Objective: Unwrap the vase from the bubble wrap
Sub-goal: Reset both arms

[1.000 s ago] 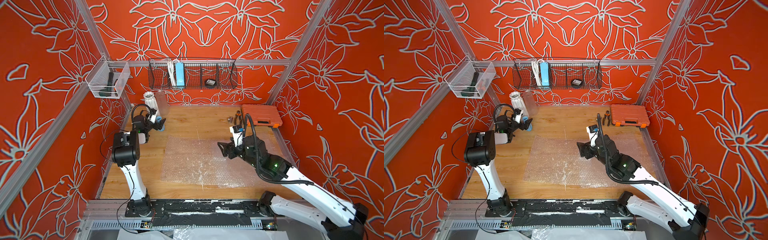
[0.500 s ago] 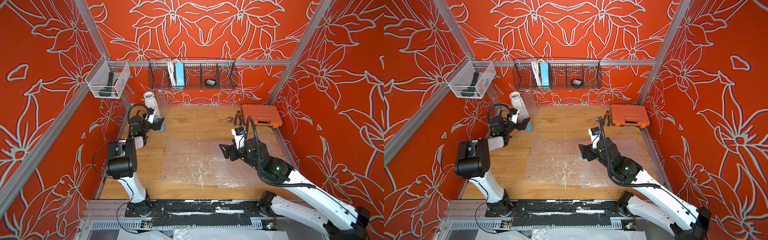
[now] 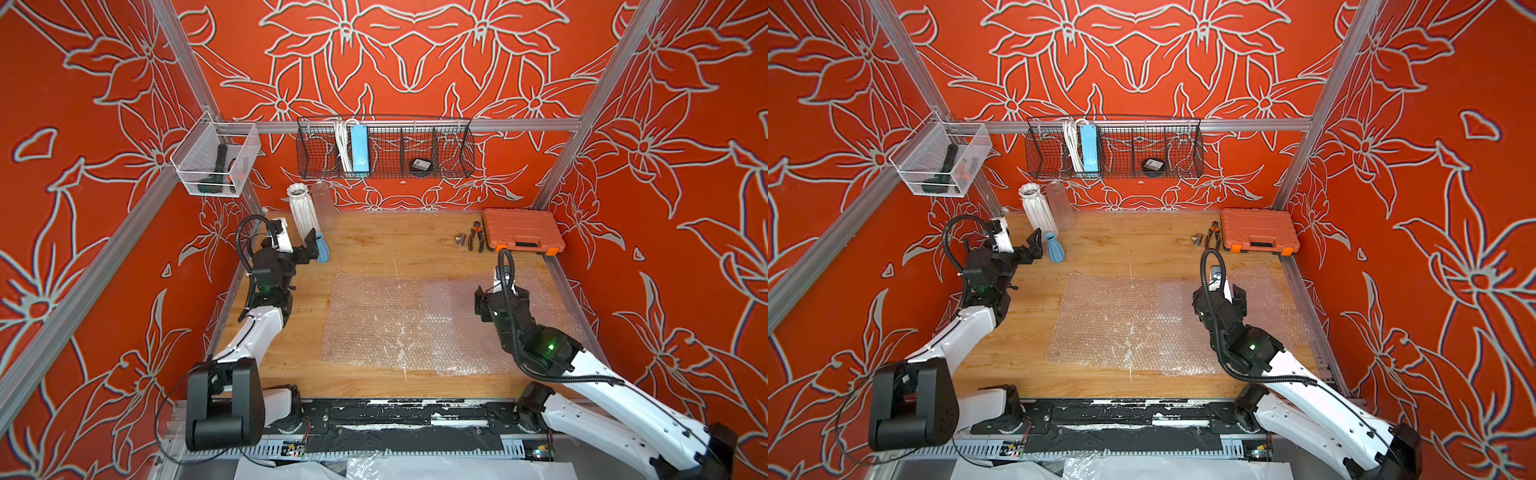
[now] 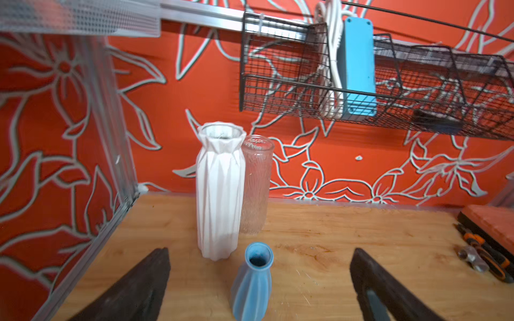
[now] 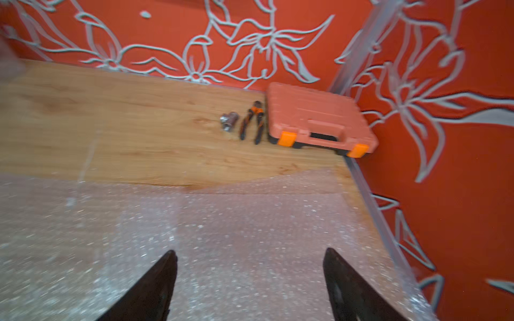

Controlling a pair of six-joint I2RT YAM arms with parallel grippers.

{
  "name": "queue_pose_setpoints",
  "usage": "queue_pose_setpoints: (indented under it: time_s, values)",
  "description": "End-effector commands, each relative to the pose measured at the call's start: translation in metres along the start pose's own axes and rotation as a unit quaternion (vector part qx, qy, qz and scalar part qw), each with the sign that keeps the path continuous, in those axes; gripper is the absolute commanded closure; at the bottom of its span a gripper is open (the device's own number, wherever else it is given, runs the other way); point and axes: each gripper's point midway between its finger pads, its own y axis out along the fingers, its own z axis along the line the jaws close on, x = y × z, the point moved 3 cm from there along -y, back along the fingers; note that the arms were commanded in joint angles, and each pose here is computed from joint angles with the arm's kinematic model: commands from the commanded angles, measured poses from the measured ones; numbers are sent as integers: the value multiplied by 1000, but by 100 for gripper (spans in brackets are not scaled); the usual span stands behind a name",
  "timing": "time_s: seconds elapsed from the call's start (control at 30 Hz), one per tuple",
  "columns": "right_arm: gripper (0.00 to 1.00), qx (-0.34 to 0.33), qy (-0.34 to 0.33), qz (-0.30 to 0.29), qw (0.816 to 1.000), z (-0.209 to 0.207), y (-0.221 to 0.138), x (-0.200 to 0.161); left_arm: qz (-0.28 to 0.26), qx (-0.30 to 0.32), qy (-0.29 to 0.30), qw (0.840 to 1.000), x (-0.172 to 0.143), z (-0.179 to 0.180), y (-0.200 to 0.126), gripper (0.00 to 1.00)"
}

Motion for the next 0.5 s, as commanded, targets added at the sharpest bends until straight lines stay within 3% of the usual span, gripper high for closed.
queue_pose_setpoints:
  time_s: [0.0, 0.17, 0.33, 0.47]
  values:
    - [17, -130, -1, -18, 991, -44, 3, -2, 21, 142, -72, 987, -29, 41, -26, 1]
    - [17, -201, 0, -25, 979, -69, 14, -18, 34, 195, -90, 976, -78, 59, -62, 1]
    - [16, -211, 13, -24, 977, -77, 31, -37, 57, 185, -50, 980, -104, 57, -72, 1]
    - [16, -197, 15, -39, 980, -75, 47, -47, 70, 135, -41, 988, -118, 44, -74, 1]
